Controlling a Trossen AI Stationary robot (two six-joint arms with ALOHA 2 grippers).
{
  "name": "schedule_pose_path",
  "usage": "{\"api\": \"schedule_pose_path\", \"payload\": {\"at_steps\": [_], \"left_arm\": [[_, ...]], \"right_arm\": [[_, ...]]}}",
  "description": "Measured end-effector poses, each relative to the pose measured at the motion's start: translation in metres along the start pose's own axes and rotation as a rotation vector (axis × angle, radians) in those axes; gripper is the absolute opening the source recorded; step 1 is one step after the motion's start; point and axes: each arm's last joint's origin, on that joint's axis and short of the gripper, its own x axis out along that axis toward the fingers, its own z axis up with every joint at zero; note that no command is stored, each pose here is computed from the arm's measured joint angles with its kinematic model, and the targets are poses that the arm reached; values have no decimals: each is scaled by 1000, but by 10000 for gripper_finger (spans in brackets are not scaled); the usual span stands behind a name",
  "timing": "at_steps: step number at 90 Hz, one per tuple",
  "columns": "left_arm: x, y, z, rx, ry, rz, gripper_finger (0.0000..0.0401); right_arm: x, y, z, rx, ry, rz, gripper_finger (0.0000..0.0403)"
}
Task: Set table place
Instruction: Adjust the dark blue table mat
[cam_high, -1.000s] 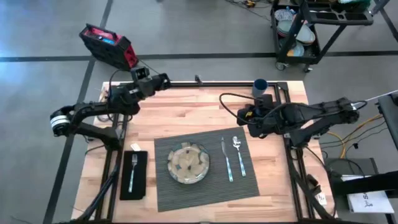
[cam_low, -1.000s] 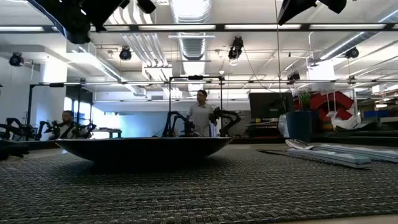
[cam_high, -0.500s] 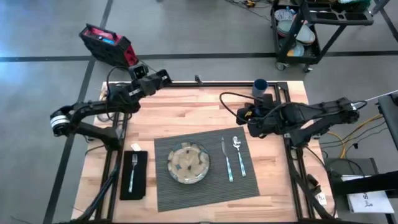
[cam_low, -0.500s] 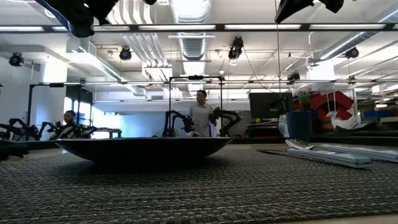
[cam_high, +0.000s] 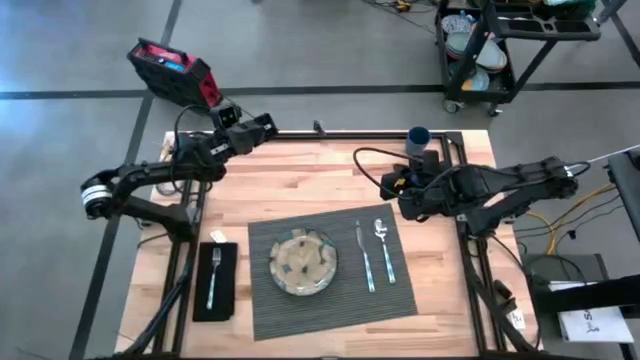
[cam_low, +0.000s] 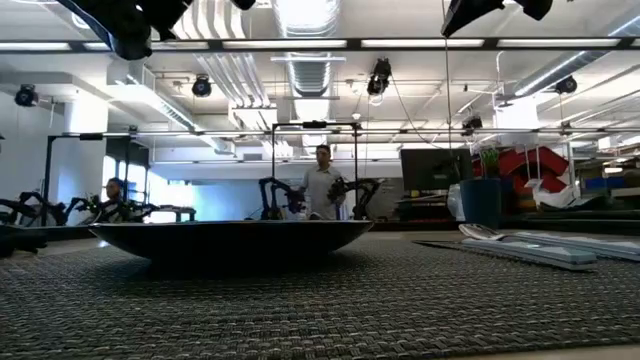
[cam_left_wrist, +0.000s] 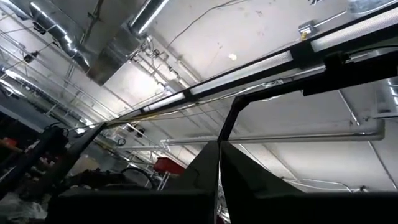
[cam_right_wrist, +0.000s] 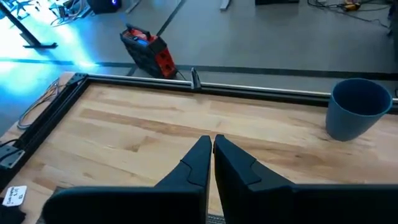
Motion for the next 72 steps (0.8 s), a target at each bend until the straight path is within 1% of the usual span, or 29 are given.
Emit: {"api": "schedule_pose_path", "payload": {"at_steps": [11, 20, 29, 45, 49, 52, 56, 60, 66, 70, 72], "left_arm": [[0, 0, 1, -28, -24, 7, 7], [0, -1, 1, -22, -35, -3, 32], [0, -1, 1, -21, -38, -5, 76], [0, -1, 1, -41, -36, 1, 179], [0, 0, 1, -50, -31, 5, 195], [0, 0, 0, -52, -26, 3, 199], [0, -1, -1, -53, -14, -3, 193], [0, -1, -1, -52, 11, -16, 169], [0, -2, -3, -50, 60, -36, 106], [0, -3, -4, -50, 99, -52, 49], [0, -3, -4, -51, 117, -61, 33]], "right_arm": [[0, 0, 0, -14, 0, 0, 2], [0, 0, 0, -15, 0, 0, 2], [0, 0, 0, -15, 0, 0, 2], [0, 0, 0, -12, -1, 2, 2], [0, 1, 0, -7, -2, 6, 2], [0, 1, 0, -3, -3, 9, 2], [0, 3, 1, 2, -5, 18, 2], [0, 4, 1, 7, -8, 28, 2], [0, 6, 2, -5, -13, 43, 2], [0, 8, 2, -19, -21, 56, 2], [0, 9, 3, -26, -28, 61, 2]]}}
